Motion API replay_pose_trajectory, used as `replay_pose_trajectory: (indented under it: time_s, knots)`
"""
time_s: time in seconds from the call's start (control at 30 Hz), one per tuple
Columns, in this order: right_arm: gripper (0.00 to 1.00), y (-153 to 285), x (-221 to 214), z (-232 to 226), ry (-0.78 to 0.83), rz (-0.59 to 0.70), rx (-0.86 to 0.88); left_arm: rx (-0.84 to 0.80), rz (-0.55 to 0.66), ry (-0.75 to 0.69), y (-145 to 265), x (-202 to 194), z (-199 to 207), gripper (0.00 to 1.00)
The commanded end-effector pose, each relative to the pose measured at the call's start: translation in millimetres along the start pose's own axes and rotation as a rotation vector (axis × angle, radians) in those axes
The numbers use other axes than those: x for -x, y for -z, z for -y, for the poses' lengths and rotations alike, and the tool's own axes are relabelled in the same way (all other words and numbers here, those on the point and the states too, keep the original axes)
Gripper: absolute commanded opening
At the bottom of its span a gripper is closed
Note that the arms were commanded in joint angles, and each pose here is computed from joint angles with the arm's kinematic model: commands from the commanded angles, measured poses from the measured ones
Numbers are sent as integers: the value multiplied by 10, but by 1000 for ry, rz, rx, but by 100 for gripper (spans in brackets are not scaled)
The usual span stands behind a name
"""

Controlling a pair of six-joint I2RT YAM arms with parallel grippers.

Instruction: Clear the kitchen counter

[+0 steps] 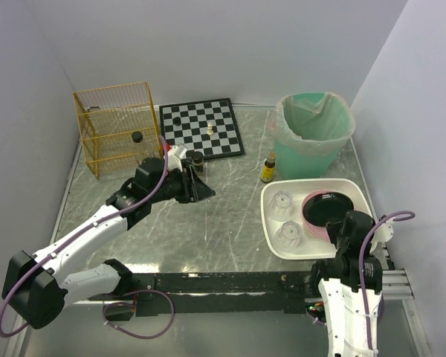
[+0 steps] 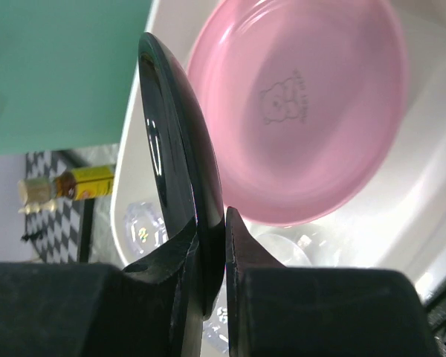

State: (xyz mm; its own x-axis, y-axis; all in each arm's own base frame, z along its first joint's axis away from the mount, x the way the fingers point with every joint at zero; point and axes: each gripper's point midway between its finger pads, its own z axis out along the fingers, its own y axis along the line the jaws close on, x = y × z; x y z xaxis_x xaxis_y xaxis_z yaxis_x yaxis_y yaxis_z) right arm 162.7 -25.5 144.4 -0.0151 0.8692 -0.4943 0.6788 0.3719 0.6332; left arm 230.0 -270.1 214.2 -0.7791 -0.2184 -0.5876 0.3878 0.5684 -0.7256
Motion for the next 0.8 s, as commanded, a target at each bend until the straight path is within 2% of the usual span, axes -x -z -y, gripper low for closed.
replay_pose_trajectory:
  time_s: [0.0,0.37,0.77]
  knots:
    - [0,35,203,1,-46,80,-58,-14,-10,-28,-15,-7,4,51]
    - [0,-183,335,5,-53,145,-125,-3,-9,-28,-18,-22,-33,51]
    - [0,-581,215,98,-37,103,-148,6,-7,-22,-9,-41,-60,51]
